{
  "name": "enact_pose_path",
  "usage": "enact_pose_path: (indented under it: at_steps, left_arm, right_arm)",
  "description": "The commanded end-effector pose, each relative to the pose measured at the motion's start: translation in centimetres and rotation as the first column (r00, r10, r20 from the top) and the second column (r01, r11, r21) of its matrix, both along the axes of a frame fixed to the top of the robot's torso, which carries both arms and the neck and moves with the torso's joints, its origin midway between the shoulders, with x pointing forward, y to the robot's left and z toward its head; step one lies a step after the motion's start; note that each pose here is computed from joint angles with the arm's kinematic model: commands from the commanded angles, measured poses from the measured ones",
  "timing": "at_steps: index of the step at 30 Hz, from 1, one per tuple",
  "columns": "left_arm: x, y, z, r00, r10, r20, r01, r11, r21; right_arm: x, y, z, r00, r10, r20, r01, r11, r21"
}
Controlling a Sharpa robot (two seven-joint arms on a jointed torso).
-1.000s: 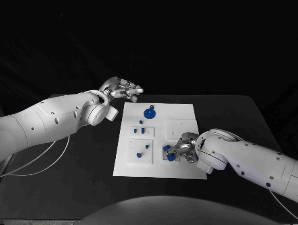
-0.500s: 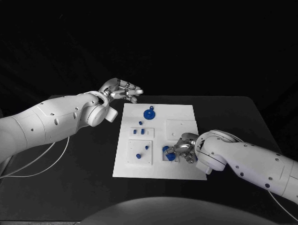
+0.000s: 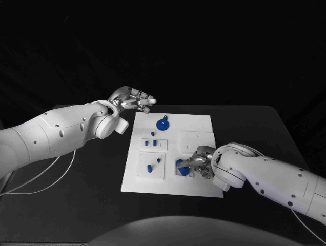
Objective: Assemble the parts on the task board
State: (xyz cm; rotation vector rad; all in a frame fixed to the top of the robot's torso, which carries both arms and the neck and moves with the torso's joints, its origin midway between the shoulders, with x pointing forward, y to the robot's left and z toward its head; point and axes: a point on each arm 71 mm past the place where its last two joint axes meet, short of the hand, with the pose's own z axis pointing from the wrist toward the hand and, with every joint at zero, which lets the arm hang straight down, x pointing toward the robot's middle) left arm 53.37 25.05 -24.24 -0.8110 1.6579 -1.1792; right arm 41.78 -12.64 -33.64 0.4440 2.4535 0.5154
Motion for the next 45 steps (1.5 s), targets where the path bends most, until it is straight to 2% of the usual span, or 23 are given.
enact_pose_path:
  at_steps: [1,23,33,45]
  left_arm:
    - [-0.03,-0.3,0.03,1.0,-0.017,0.0,0.017,1.0,-0.002]
    - [-0.05,0.0,0.01,1.0,-0.012,-0.005,0.012,1.0,0.003]
    - [-0.08,0.2,-0.01,1.0,-0.01,-0.008,0.011,1.0,0.007]
    - [-0.09,0.3,-0.06,1.0,-0.011,-0.015,0.011,1.0,0.009]
  right_arm:
    - [-0.3,0.5,-0.1,0.999,0.042,-0.005,-0.042,0.999,0.003]
    - [-1.0,0.2,0.7,0.996,0.083,0.011,-0.083,0.996,0.018]
    - [-1.7,-0.6,1.3,0.99,0.141,0.007,-0.141,0.989,0.038]
    - [-2.1,-0.6,1.4,0.982,0.188,-0.006,-0.188,0.981,0.045]
